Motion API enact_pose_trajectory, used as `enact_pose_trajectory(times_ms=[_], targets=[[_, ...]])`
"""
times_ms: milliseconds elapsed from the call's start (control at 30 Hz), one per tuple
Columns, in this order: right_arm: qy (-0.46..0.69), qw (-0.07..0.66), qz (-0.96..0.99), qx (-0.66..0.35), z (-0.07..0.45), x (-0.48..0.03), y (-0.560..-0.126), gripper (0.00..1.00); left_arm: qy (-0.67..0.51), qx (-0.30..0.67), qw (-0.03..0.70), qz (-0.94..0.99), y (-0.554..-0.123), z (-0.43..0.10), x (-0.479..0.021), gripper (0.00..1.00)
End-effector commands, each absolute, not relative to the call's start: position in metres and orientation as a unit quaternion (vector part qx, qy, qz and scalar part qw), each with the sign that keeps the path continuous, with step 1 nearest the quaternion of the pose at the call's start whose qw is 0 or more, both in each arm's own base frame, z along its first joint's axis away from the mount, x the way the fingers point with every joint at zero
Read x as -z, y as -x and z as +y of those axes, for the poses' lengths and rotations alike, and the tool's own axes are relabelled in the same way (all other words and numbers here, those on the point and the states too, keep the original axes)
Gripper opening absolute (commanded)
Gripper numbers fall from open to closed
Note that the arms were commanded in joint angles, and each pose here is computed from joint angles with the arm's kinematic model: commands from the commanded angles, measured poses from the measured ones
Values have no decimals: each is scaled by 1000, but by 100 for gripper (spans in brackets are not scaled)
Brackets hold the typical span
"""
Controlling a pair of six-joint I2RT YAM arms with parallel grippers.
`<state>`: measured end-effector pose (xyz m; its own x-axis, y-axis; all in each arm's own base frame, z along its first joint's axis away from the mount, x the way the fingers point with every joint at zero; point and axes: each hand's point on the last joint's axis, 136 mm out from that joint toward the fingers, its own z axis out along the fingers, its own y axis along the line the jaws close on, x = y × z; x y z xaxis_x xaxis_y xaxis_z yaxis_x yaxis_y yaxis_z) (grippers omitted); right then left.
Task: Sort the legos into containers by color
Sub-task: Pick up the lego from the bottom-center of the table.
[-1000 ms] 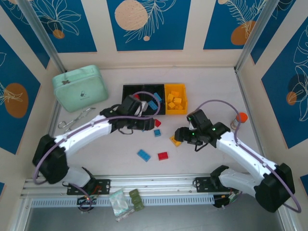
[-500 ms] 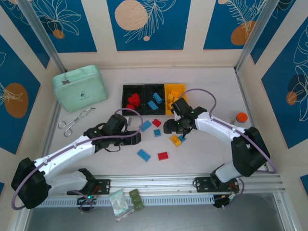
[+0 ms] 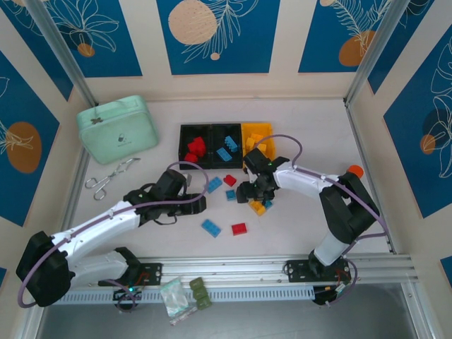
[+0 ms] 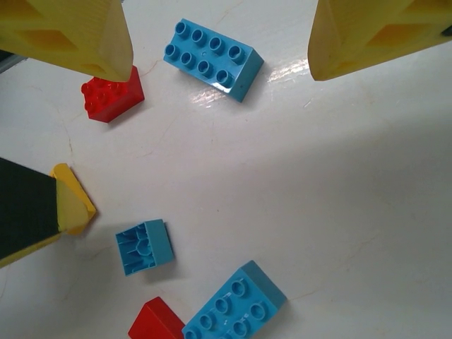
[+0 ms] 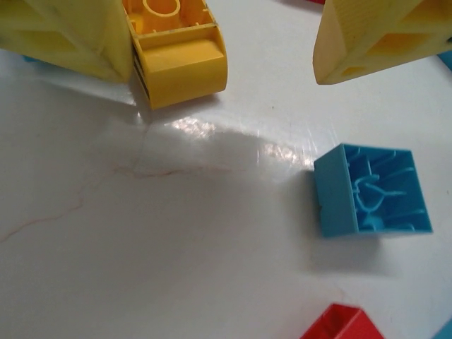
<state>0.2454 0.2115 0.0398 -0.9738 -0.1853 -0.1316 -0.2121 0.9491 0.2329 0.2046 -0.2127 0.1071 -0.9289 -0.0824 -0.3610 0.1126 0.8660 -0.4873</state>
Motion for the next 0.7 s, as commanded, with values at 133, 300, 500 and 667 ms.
enact_pose_trajectory(times_ms=[133, 300, 500, 667], targets=[[126, 17, 988, -88, 212, -35, -223, 67, 5, 261, 193, 946, -207, -210, -103, 66], [151, 9, 988, -42, 207, -25, -217, 66, 7, 263, 191, 946, -206, -210, -102, 66], [174, 3, 985, 2, 204, -18, -211, 61, 13, 268, 193, 944, -203, -208, -102, 66], [178, -2, 984, 14, 202, -14, -208, 62, 12, 271, 191, 943, -202, -208, -102, 66]])
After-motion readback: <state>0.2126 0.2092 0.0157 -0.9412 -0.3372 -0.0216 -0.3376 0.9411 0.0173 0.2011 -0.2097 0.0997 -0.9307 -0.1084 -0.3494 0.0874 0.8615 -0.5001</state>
